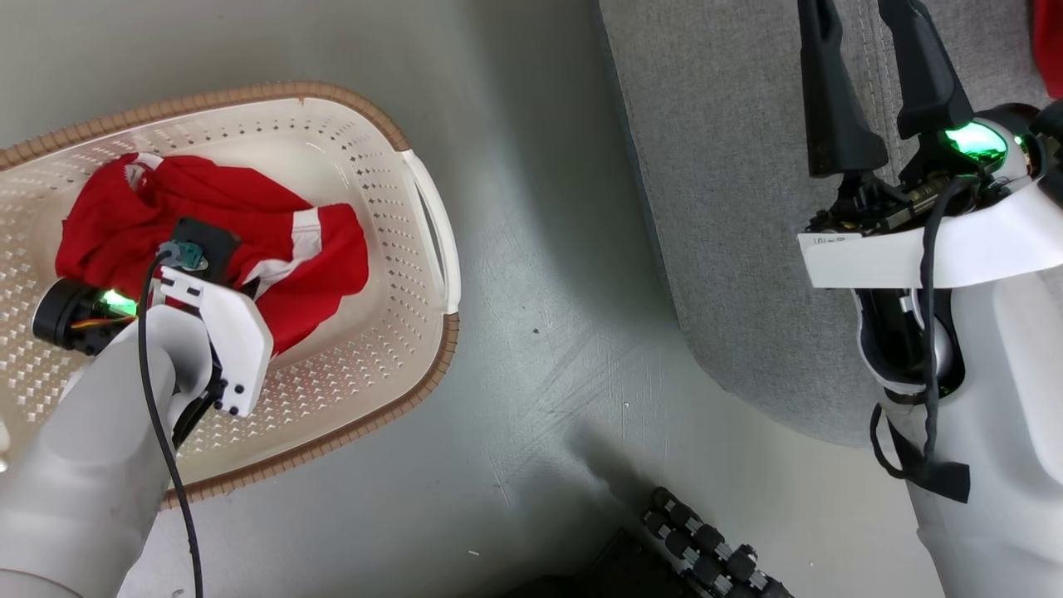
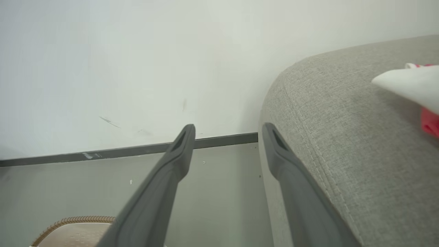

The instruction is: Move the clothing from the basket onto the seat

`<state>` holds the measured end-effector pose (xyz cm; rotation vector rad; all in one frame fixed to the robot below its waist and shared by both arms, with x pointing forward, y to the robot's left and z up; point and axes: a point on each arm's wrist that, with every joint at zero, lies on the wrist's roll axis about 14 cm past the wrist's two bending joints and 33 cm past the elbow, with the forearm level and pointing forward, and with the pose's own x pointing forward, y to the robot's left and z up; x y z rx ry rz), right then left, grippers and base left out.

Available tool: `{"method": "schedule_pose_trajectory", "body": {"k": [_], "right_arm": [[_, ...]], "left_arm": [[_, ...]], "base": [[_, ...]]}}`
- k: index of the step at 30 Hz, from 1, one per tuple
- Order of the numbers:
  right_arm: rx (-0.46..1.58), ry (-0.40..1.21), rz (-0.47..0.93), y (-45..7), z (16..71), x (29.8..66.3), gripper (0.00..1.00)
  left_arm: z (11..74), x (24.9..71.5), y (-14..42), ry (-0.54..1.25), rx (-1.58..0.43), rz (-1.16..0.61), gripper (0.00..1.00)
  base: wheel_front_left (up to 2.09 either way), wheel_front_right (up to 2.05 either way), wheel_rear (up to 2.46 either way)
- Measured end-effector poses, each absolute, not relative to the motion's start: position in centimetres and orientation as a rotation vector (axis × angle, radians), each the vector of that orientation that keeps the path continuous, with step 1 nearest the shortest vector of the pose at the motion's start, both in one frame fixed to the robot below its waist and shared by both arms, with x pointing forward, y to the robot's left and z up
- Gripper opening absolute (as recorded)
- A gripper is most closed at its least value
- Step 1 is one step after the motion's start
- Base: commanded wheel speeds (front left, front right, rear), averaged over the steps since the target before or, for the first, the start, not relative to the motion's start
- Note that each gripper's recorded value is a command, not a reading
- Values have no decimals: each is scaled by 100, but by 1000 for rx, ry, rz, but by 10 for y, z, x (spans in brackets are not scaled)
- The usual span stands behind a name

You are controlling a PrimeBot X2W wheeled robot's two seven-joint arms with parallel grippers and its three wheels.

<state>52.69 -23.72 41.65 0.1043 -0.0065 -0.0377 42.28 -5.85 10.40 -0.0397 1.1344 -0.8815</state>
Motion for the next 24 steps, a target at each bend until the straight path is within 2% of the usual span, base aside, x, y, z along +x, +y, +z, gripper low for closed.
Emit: {"method": "schedule_pose_trajectory", "body": {"k": [16,24], "right_arm": [[119,-13,-15,-227,426,526,100],[121,-33,-9,-223,440,521,100]], "left_arm": [[170,465,-74,877,-131,-889,0],[212,469,-82,773,-192,-899,0]], "base": [[0,0,0],[0,0,0]]}}
